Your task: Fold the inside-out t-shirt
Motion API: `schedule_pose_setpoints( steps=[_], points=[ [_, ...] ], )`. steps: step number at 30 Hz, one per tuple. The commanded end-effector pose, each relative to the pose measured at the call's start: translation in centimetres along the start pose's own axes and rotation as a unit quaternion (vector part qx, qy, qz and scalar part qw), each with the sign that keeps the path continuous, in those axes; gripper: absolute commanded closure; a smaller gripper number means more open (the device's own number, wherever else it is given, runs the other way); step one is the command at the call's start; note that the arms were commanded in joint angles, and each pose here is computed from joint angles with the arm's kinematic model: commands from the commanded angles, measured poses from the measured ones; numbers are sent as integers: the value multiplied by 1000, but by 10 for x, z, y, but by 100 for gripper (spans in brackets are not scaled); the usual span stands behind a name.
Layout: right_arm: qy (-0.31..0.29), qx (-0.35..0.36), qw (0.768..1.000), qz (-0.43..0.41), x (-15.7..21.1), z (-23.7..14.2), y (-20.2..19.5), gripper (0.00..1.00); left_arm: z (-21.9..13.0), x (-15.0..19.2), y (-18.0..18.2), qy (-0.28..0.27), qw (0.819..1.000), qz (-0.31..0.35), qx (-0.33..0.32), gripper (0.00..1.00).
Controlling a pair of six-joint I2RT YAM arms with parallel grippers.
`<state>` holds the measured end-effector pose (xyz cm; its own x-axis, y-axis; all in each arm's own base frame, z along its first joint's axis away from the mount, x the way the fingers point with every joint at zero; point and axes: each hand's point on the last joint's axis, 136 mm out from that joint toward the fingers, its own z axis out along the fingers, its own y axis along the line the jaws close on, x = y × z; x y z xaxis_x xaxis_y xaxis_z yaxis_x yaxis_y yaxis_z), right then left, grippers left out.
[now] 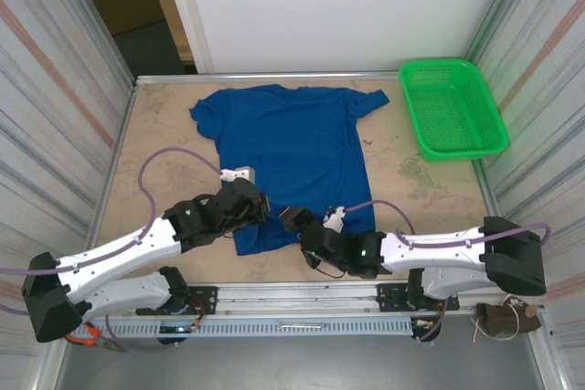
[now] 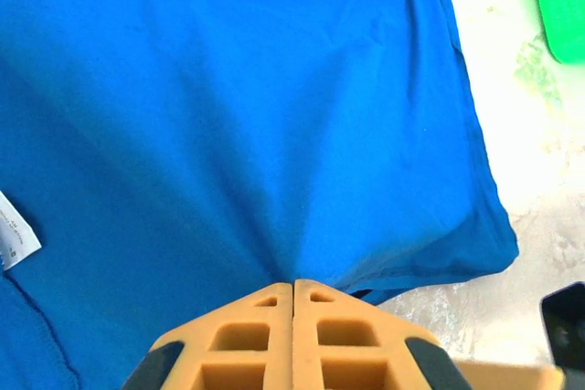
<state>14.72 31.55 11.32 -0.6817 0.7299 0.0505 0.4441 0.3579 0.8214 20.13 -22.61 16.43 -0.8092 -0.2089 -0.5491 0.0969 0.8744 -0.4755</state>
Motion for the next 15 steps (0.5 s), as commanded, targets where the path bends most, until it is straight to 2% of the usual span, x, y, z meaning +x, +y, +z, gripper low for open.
schedule_pose_setpoints(
  steps=[1,9,15],
  points=[
    [-49,-33,997,59,-17,6,1,1,-7,-7,0,-24,999,-21,8,100],
    [-95,-52,992,70,-35,23,-1,1,-10,-4,0,-18,999,-25,18,100],
    [-123,-84,987,66,-54,29,20,0,-10,0,2,-10,1000,-24,14,100]
  ],
)
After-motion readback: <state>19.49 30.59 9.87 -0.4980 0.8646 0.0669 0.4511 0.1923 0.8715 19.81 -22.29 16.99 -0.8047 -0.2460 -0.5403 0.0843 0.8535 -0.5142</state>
